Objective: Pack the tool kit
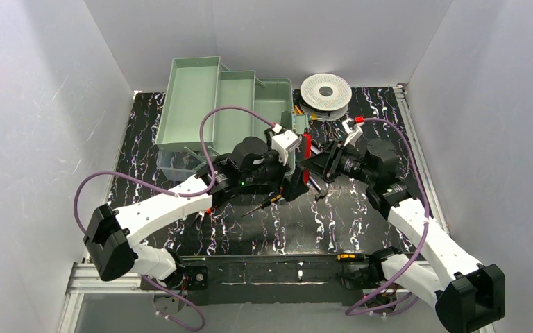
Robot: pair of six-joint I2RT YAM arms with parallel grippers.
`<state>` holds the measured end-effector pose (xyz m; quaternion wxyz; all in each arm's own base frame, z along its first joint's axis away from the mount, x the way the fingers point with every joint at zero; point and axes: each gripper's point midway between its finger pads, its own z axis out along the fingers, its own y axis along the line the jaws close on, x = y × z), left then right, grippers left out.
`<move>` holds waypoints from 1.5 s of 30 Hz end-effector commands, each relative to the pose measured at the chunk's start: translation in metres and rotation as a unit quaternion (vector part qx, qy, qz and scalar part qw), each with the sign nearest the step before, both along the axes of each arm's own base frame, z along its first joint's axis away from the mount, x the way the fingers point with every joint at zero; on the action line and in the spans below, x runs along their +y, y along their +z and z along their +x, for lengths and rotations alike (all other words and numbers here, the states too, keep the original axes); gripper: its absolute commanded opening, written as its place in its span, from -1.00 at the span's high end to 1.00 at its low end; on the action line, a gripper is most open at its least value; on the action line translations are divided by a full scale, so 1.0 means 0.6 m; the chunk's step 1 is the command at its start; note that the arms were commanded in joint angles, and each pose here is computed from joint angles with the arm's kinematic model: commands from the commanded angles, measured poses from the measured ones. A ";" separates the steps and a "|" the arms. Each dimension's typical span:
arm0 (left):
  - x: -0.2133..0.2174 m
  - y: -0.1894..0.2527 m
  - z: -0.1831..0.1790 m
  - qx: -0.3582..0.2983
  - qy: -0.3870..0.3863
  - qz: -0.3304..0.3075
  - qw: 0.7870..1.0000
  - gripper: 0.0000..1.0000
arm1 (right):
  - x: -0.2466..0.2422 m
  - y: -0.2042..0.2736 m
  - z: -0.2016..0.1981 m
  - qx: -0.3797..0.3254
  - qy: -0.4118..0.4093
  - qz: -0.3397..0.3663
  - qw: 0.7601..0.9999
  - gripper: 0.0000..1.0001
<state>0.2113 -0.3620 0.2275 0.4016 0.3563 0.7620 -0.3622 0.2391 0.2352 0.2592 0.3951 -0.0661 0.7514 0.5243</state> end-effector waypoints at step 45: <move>0.288 0.069 0.282 0.018 0.292 0.155 0.944 1.00 | -0.092 -0.025 0.016 -0.061 -0.167 -0.115 0.977 -0.40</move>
